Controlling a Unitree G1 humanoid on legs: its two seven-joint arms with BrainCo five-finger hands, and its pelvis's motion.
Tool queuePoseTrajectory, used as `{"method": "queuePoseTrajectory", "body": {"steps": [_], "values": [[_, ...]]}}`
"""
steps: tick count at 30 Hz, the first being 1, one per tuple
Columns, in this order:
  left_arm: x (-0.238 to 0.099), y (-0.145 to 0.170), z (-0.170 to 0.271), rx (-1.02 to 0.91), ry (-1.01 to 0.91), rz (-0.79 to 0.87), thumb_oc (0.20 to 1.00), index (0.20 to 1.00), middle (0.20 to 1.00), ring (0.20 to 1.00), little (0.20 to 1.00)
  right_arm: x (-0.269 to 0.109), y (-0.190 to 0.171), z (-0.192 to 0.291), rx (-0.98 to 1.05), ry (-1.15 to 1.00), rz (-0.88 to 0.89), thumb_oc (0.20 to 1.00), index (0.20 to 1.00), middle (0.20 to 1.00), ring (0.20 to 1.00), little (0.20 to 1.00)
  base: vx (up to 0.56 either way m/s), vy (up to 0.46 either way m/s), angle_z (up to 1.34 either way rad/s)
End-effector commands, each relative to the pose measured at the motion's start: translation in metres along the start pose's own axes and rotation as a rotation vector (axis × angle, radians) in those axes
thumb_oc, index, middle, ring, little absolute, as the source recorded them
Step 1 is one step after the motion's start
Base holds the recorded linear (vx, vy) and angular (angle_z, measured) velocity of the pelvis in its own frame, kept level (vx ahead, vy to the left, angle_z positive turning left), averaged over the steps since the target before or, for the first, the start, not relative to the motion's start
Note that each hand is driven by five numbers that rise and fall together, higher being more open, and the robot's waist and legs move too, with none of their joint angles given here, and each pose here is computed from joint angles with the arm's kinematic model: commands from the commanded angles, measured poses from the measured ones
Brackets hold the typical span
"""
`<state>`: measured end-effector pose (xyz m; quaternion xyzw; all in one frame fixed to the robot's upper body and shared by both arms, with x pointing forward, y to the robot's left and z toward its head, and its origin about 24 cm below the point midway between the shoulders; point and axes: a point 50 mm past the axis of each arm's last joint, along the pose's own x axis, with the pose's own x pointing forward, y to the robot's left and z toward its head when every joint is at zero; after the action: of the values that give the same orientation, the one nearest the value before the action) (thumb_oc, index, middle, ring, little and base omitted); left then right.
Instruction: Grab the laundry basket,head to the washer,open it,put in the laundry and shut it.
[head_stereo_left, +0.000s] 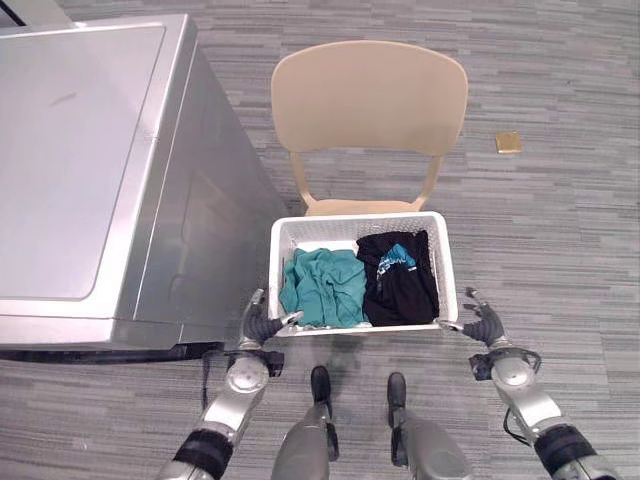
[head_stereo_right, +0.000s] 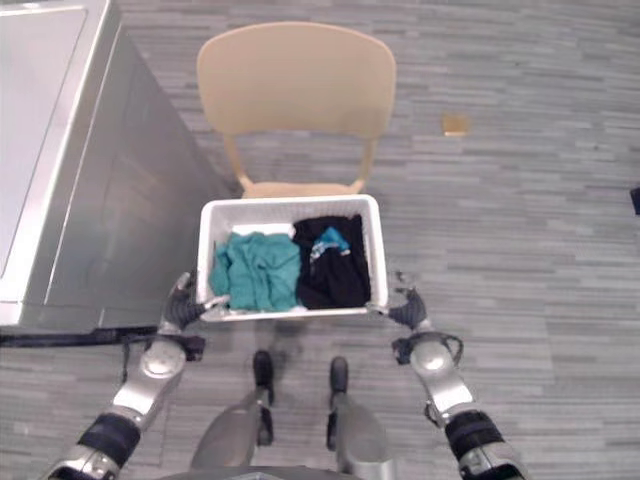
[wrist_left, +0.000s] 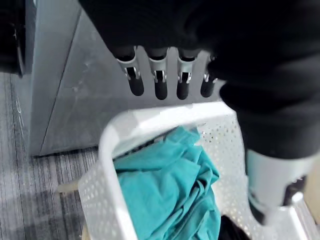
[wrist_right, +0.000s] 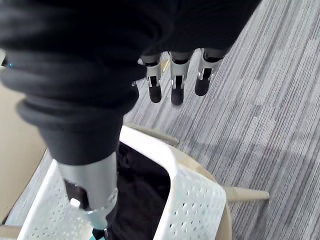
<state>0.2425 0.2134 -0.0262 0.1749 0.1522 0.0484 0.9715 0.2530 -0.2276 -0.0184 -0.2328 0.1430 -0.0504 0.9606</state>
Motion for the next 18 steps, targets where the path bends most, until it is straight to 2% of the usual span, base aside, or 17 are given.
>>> {"method": "queuePoseTrajectory", "body": {"steps": [1,2,5,8,12,18], "values": [[-0.012,0.016,-0.020,-0.006,0.041,0.008,1.000,1.000,1.000,1.000,1.000,-0.012,-0.011,-0.011,-0.002,-0.008,0.003,1.000,1.000,1.000,1.000,1.000,-0.04,-0.058,0.05],[-0.025,0.021,-0.039,-0.005,0.111,0.004,1.000,1.000,1.000,1.000,1.000,-0.018,-0.014,-0.021,0.002,0.026,0.005,1.000,1.000,1.000,1.000,1.000,-0.02,-0.026,0.04],[-0.038,0.022,-0.059,-0.006,0.196,-0.007,1.000,1.000,1.000,1.000,1.000,-0.025,-0.014,-0.037,-0.027,0.082,0.024,1.000,1.000,1.000,1.000,1.000,-0.05,-0.038,0.06],[-0.060,0.018,-0.095,-0.021,0.358,-0.013,1.000,1.000,1.000,1.000,1.000,-0.034,-0.001,-0.062,-0.082,0.189,0.089,1.000,1.000,1.000,1.000,1.000,-0.06,-0.039,0.09],[-0.067,0.016,-0.113,-0.037,0.453,0.016,1.000,1.000,1.000,1.000,1.000,-0.038,0.012,-0.075,-0.058,0.263,0.123,1.000,1.000,1.000,1.000,1.000,-0.06,-0.049,0.18],[-0.052,0.010,-0.111,-0.073,0.461,0.066,1.000,1.000,1.000,1.000,1.000,-0.035,0.029,-0.081,-0.023,0.327,0.144,1.000,1.000,1.000,1.000,1.000,-0.13,0.036,0.68]]}}
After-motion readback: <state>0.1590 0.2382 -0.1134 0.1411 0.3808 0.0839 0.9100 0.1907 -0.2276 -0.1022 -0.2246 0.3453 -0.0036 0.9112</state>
